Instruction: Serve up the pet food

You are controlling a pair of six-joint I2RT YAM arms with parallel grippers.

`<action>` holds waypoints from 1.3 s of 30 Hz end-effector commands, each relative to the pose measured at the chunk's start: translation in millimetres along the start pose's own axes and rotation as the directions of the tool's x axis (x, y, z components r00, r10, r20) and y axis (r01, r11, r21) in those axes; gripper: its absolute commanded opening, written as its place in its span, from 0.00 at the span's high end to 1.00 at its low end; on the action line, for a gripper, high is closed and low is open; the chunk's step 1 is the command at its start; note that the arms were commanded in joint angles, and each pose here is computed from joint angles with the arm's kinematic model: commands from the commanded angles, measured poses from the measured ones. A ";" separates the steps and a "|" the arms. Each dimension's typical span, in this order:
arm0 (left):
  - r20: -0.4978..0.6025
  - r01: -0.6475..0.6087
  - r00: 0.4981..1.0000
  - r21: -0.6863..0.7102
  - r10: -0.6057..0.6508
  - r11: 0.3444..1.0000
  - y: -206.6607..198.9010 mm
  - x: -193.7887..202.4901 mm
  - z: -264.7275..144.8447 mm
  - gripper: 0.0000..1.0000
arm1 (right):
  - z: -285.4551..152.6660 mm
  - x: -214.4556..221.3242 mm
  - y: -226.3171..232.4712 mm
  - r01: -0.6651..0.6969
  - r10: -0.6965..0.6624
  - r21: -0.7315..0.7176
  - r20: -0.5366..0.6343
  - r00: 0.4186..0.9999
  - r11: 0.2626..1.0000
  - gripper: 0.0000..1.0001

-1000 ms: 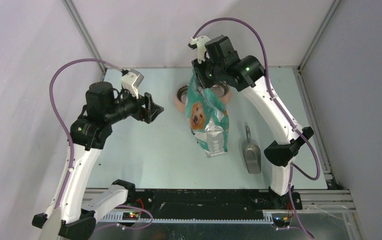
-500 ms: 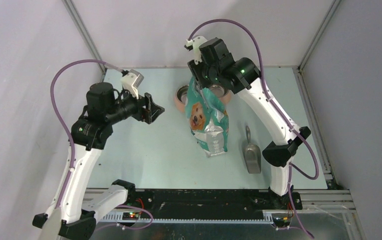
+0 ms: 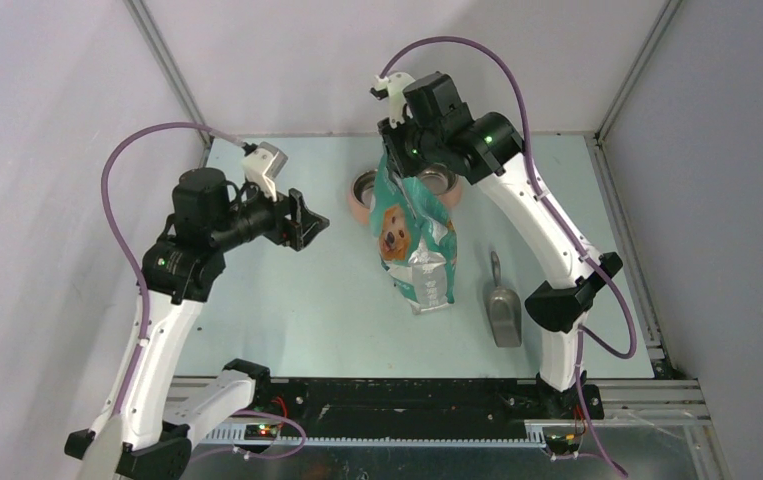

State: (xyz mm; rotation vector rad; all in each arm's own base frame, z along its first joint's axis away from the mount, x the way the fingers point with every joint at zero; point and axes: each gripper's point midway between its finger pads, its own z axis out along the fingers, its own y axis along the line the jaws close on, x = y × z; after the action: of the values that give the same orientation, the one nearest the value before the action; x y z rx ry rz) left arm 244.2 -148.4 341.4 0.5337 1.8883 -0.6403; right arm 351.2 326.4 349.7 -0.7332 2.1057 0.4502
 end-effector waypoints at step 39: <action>-0.009 0.669 0.741 0.090 -0.671 0.738 -42.8 -82.2 143.0 0.34 | -67.4 1.0 1.3 0.043 -0.039 -0.107 0.043 0.998 0.993 0.83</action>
State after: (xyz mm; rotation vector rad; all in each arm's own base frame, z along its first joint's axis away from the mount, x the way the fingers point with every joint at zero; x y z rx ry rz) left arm 351.6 -277.9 361.1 -0.1441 2.0847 -1.1529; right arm 336.4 298.6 363.6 -0.7845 2.0993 0.5302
